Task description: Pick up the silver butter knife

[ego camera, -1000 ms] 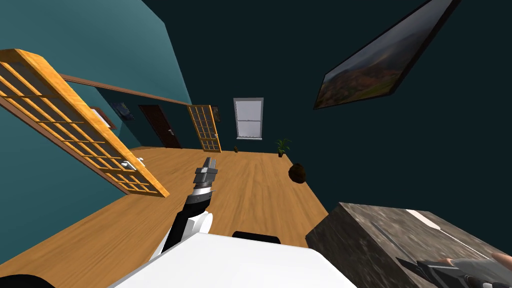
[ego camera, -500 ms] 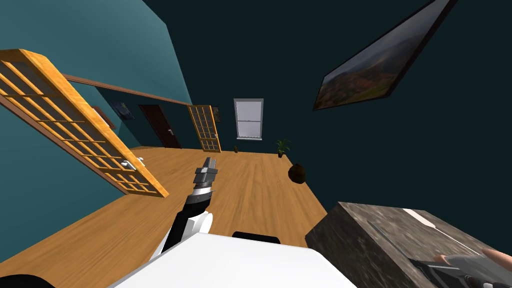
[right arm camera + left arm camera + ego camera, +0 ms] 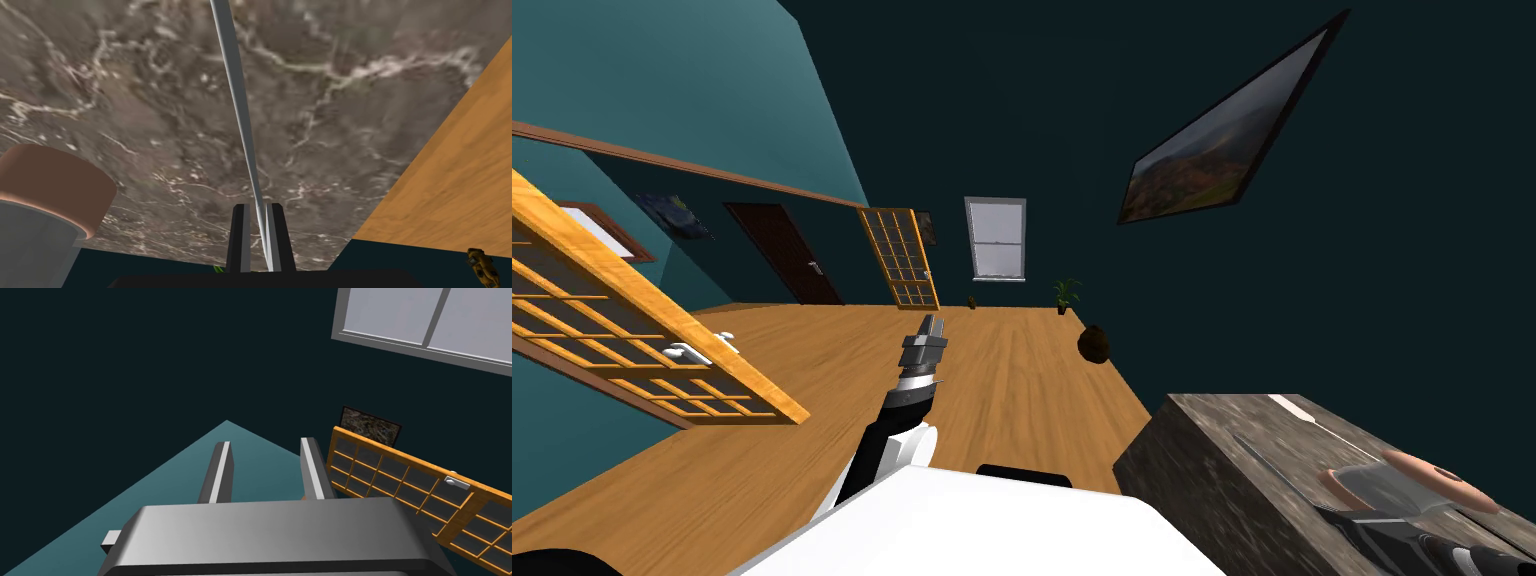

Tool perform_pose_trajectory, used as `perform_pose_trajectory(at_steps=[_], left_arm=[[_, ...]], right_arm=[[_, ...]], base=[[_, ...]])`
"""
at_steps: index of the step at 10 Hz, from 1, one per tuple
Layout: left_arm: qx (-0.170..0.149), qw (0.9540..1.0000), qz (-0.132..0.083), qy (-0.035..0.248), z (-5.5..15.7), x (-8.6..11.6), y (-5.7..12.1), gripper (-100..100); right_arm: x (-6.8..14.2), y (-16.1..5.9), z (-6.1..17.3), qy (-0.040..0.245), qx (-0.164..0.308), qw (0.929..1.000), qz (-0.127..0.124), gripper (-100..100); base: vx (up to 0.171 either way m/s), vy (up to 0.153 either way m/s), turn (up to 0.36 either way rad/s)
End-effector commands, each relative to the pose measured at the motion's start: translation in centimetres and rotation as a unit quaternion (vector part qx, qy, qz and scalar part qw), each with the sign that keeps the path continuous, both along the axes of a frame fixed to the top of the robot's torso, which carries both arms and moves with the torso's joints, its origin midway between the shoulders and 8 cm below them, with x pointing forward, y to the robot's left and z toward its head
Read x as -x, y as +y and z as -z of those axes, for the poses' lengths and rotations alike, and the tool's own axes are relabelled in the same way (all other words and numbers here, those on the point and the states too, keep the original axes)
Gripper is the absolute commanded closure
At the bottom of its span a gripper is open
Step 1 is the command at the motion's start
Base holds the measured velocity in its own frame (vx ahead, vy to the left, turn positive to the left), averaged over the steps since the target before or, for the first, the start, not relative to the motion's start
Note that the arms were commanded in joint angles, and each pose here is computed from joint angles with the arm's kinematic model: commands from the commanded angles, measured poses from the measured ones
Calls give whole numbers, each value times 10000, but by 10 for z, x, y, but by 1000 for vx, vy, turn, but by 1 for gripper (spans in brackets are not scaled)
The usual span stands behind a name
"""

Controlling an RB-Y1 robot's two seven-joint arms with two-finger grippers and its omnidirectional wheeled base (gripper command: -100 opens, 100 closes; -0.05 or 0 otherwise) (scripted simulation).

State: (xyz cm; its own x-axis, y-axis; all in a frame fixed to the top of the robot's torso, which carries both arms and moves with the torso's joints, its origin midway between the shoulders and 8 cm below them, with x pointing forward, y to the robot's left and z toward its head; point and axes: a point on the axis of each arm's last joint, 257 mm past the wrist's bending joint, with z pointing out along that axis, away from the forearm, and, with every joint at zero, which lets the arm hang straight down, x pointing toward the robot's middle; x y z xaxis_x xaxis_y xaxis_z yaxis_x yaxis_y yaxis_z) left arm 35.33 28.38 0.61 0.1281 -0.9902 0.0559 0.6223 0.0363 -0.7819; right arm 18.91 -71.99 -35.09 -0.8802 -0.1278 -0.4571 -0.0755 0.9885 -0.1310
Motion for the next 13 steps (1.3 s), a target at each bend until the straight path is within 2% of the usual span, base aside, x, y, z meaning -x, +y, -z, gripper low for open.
perform_pose_trajectory(at_steps=[1,6,11,13], left_arm=[[0,10000,0,0,0,0,0,0],[0,10000,0,0,0,0,0,0],[0,10000,0,0,0,0,0,0],[0,10000,0,-1,0,0,0,0]], right_arm=[[-9,8,-2,-14,0,9998,-199,100],[-26,29,-5,-30,-35,9982,-605,100],[-50,60,-15,-37,33,9912,-1326,100],[-57,70,-18,-46,41,9883,-1527,100]], base=[[112,-28,-187],[86,-6,-183],[114,4,-282],[98,-1,-211]])
